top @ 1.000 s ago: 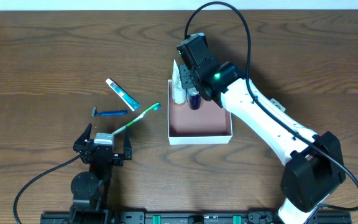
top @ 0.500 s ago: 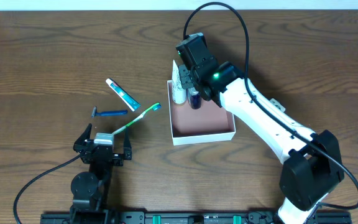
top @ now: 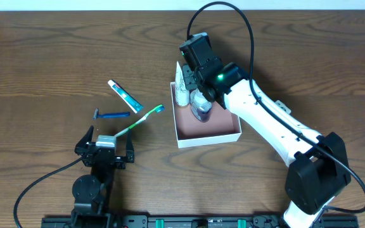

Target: Pack container

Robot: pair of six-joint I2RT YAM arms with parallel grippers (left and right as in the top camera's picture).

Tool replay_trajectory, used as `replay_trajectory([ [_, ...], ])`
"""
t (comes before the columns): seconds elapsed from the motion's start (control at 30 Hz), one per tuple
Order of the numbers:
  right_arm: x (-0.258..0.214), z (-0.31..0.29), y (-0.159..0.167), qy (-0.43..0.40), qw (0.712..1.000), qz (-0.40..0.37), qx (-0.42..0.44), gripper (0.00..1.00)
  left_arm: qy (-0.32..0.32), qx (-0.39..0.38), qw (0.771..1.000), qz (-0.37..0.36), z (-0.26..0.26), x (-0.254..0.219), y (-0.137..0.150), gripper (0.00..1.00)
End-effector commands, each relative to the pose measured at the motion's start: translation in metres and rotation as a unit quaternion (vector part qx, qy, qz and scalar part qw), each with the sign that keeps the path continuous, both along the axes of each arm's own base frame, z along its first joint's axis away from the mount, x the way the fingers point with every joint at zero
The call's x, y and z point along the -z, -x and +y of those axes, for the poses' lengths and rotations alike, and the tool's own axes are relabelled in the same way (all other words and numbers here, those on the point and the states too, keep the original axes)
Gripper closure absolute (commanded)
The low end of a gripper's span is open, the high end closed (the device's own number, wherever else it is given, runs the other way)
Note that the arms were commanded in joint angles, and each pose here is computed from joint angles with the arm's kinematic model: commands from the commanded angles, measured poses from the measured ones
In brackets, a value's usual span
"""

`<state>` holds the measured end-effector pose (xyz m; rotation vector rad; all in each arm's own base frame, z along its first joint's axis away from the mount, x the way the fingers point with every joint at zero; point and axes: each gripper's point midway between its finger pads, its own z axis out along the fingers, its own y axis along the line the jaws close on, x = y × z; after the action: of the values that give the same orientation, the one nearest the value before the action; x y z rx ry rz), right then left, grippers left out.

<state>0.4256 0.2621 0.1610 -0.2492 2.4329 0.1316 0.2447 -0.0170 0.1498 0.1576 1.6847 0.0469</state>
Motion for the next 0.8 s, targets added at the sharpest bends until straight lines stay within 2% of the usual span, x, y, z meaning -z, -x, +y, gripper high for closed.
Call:
replay_trajectory([
  [0.0, -0.009, 0.002, -0.002, 0.007, 1.0, -0.014, -0.005, 0.54, -0.009, -0.002, 1.0, 0.026, 0.001, 0.018, 0.001, 0.02],
  [0.13, -0.024, -0.001, 0.005, 0.003, 1.0, -0.017, -0.01, 0.5, -0.009, -0.002, 1.0, 0.026, 0.001, 0.018, 0.001, 0.02],
  [0.3, -0.067, -0.014, 0.032, -0.019, 1.0, -0.016, -0.018, 0.44, -0.009, -0.002, 1.0, 0.026, 0.001, 0.018, 0.001, 0.02],
  [0.4, -0.079, -0.024, 0.052, -0.03, 0.999, 0.003, -0.015, 0.45, -0.009, -0.002, 1.0, 0.026, 0.001, 0.018, 0.001, 0.02],
  [0.53, -0.07, -0.033, 0.077, -0.019, 0.998, 0.053, -0.022, 0.56, -0.009, -0.002, 1.0, 0.026, 0.001, 0.018, 0.001, 0.02],
  [0.7, -0.045, -0.04, 0.109, -0.008, 0.991, 0.135, -0.017, 0.83, -0.009, -0.002, 1.0, 0.026, 0.001, 0.018, 0.001, 0.02],
  [0.77, -0.033, -0.04, 0.119, 0.001, 0.988, 0.153, -0.016, 0.89, -0.009, -0.002, 1.0, 0.026, 0.001, 0.018, 0.001, 0.02],
])
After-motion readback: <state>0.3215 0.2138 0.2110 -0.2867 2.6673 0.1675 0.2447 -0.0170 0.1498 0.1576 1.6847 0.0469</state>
